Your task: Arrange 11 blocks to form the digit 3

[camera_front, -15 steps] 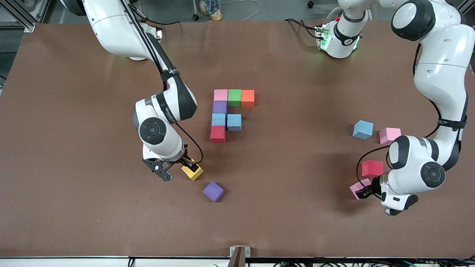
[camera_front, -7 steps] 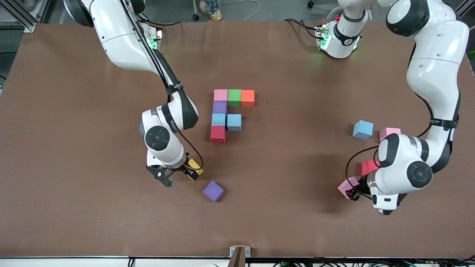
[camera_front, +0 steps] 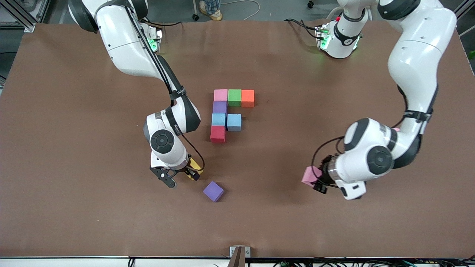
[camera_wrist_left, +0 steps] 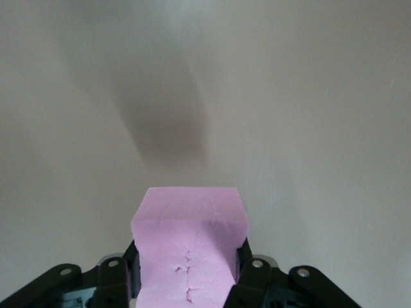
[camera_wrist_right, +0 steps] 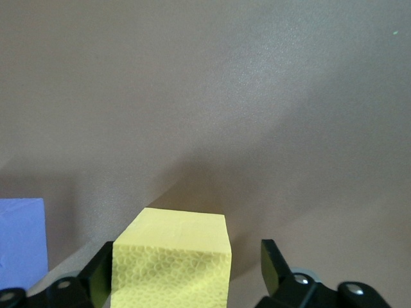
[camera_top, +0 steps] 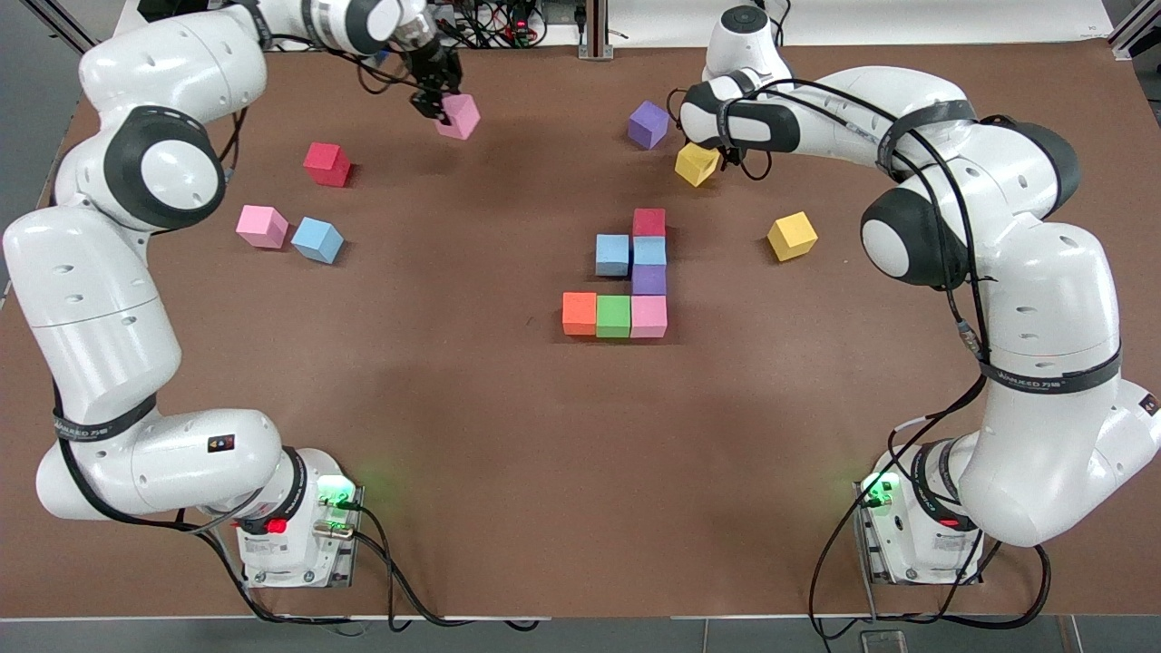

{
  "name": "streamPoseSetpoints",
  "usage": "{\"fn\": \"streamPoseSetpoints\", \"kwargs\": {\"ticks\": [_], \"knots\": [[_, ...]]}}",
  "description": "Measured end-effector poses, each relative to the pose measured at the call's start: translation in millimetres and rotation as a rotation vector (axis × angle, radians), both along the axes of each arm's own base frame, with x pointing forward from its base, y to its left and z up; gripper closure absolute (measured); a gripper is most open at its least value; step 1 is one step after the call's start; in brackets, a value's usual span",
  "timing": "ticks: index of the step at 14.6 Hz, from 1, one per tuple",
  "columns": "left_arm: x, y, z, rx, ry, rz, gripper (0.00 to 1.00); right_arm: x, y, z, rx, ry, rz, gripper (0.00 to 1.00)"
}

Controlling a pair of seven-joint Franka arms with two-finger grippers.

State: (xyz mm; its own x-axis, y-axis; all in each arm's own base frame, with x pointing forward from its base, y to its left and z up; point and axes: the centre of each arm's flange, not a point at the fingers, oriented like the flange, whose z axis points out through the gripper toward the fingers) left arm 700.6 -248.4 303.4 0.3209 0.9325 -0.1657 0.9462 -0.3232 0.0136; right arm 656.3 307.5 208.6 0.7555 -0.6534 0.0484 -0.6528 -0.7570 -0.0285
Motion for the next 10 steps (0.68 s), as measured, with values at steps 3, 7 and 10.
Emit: {"fn": "streamPoseSetpoints", "kwargs": {"ticks": [3, 7, 10], "knots": [[-27.6, -59.8, 4.9, 0.03, 0.039, 0.167, 0.44, -0.5, 4.3, 0.7, 0.005, -0.006, -0.011, 0.39], [-71.7, -118.4, -18.2, 0.129, 0.068, 0.381, 0.44, -7.7, 22.5, 2.7, 0.011, -0.008, 0.018, 0.44], [-104.3, -151.5, -35.7, 0.161, 0.097, 0.461, 0.44, -25.2, 59.0, 5.7, 0.011, -0.015, 0.148, 0.44]]}}
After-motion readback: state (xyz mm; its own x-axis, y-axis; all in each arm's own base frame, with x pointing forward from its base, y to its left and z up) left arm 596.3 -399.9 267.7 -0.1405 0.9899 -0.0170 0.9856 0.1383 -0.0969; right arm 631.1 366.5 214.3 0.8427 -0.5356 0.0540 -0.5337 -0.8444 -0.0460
